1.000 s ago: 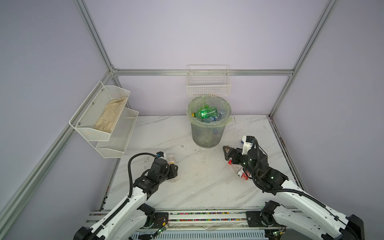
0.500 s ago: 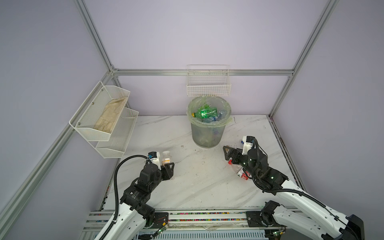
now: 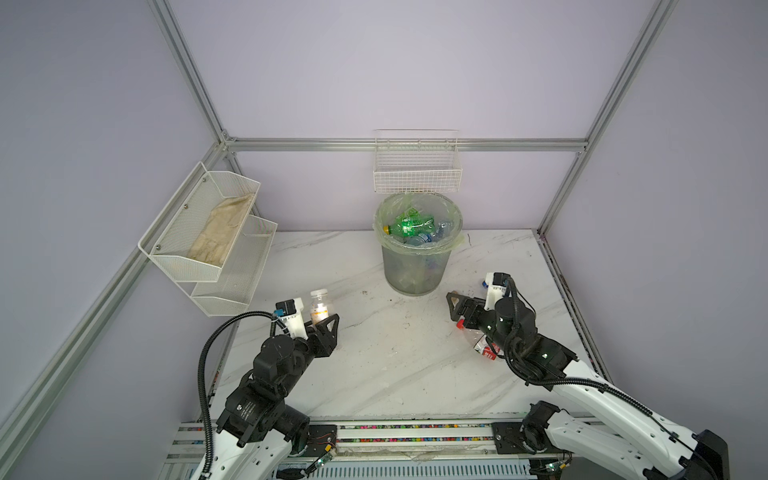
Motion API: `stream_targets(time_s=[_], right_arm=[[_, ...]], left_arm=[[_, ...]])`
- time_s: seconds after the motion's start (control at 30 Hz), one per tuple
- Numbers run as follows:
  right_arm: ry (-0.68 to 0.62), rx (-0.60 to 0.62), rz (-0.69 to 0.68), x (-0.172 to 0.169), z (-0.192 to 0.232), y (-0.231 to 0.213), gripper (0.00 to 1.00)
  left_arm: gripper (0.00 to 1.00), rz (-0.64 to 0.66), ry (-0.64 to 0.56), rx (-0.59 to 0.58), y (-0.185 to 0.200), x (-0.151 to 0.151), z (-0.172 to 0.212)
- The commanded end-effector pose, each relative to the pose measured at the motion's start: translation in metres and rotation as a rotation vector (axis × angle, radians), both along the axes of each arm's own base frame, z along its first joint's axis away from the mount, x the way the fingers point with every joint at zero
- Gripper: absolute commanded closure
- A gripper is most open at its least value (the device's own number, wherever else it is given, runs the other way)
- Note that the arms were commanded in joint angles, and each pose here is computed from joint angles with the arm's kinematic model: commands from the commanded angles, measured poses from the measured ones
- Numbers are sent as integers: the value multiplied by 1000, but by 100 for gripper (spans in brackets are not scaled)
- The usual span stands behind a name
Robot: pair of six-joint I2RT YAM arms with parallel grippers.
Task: Throw the plastic bottles in the bin
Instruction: 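Raise the white-capped bottle higher with the left gripper while the right gripper hovers, then carry the white-capped bottle over the bin opening with the left gripper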
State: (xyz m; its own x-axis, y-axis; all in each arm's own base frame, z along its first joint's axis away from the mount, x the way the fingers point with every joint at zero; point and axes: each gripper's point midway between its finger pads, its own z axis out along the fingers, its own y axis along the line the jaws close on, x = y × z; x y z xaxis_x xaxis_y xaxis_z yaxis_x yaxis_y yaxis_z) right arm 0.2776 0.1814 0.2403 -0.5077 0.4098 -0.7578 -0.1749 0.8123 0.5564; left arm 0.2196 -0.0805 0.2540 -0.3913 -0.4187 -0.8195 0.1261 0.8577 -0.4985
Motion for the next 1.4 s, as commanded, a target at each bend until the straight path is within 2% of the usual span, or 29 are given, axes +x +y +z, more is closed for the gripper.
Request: stream_targets(time_s=[0.0,0.13,0.6,0.97,1.23,1.37], right_arm=[[18,6,-24,-2,-4,-6,4],[24,8,-28,-2,-5,-7,4],[33,16,-33,-3,-4,-7,4],[31,15,-40,-5,-4,-11,4],[24,9,-49,-7,-4,-15,4],[25,8,-49,-8,-4,-15,4]], left_arm=[[91,-4,-199,-36,5,-9,69],[91,-12,-264,-38,4,-10,87],[91,-77,-378,-63,-14,2,140],[91,-132,-470,-65,-31,16,196],[91,-158,-637,-137,-39,18,244],[91,-165,-669,-143,-43,23,261]])
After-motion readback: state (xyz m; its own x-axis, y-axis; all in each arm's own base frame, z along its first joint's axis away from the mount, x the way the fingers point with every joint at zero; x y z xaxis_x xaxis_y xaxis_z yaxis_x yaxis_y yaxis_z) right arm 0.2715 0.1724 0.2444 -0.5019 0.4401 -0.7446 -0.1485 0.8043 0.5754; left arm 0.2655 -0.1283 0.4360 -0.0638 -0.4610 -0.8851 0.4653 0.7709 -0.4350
